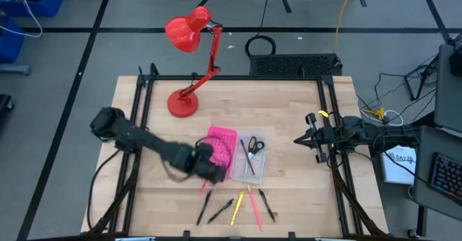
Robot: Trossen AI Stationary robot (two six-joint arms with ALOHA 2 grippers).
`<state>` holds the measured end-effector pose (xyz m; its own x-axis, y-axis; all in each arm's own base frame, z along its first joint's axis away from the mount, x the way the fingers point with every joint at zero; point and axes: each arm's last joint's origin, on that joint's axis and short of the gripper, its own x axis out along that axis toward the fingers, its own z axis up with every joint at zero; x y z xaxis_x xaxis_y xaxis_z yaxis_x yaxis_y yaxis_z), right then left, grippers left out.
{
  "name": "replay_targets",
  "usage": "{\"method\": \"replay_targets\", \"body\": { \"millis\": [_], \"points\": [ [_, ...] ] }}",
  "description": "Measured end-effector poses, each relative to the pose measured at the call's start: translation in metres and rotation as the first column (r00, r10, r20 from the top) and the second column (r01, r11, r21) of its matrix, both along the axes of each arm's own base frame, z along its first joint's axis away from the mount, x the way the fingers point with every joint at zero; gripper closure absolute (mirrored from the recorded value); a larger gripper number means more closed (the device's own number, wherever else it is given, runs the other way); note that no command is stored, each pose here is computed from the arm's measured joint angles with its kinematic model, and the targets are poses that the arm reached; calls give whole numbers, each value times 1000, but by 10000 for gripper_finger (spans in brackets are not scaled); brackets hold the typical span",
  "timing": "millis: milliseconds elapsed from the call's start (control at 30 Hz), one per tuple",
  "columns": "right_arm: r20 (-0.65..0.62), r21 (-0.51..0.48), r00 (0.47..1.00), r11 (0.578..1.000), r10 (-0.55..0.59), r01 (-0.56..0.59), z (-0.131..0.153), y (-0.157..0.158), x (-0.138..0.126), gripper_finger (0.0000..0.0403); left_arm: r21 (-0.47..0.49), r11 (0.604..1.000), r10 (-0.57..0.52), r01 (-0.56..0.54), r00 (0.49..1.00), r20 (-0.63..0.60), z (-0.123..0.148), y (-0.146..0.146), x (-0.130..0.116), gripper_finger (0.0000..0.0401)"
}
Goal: Pick & place school supplies into a supply box
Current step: Put the pink pen in the pink box
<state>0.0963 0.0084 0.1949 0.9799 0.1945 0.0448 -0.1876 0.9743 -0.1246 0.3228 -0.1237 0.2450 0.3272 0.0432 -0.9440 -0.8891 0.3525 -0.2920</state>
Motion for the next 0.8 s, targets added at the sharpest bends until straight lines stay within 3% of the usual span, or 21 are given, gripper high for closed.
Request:
{"method": "replay_targets", "body": {
  "millis": [167,300,633,800],
  "points": [
    [-4,-7,1000,1000,-1,1,-2,0,0,403,-76,995,-61,72,988,139,0,38,33,354],
    [-4,-7,1000,1000,-1,1,-2,0,0,403,-75,990,-98,123,955,279,2,62,57,354],
    [-13,-19,1000,1000,-3,3,-3,0,2,403,-35,975,-207,221,949,239,-28,93,104,355],
    [-18,-26,1000,1000,-3,2,-4,0,2,403,-35,977,-200,211,959,203,-47,110,119,355]
  ]
}}
